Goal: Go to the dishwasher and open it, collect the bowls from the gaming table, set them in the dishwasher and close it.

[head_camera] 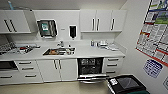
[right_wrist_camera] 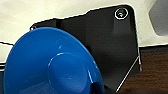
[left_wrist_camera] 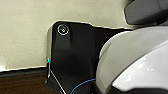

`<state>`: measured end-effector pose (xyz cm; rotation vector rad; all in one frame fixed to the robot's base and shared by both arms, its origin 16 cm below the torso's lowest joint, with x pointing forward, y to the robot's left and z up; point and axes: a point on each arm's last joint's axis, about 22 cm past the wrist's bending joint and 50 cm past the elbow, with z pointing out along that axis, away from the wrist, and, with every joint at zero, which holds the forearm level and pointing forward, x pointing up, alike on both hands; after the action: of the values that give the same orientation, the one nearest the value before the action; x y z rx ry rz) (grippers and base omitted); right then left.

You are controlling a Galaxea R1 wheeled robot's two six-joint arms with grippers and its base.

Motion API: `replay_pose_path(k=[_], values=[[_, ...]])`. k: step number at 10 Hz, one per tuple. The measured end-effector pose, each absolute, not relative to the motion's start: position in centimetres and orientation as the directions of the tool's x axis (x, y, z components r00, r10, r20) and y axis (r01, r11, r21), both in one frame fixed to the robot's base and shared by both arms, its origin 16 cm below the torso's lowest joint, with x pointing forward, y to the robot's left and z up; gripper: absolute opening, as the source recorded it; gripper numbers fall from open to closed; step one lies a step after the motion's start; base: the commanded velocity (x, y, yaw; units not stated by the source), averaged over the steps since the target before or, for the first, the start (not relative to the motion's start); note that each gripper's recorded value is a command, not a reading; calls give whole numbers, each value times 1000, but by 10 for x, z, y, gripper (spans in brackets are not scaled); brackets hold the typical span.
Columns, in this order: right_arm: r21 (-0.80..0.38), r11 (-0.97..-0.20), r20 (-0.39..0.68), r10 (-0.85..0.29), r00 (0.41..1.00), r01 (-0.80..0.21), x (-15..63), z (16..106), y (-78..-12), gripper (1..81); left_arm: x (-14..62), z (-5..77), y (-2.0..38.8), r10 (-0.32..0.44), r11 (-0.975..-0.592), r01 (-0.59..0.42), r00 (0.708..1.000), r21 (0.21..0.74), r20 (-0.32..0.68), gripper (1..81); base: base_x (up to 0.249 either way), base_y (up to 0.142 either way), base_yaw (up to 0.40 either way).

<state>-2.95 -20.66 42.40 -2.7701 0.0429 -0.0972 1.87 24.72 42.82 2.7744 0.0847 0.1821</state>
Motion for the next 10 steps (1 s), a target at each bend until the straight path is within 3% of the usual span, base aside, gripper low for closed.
replay_pose_path(k=[1,10], values=[[-362,-932,62,-43,997,-17,-30,424,-206,10,20,429,238,84,-927,34,989,374,119,10,190,0,0],[-367,-930,62,-44,997,-18,-30,424,-202,10,17,429,242,83,-930,36,990,365,114,10,182,7,0]])
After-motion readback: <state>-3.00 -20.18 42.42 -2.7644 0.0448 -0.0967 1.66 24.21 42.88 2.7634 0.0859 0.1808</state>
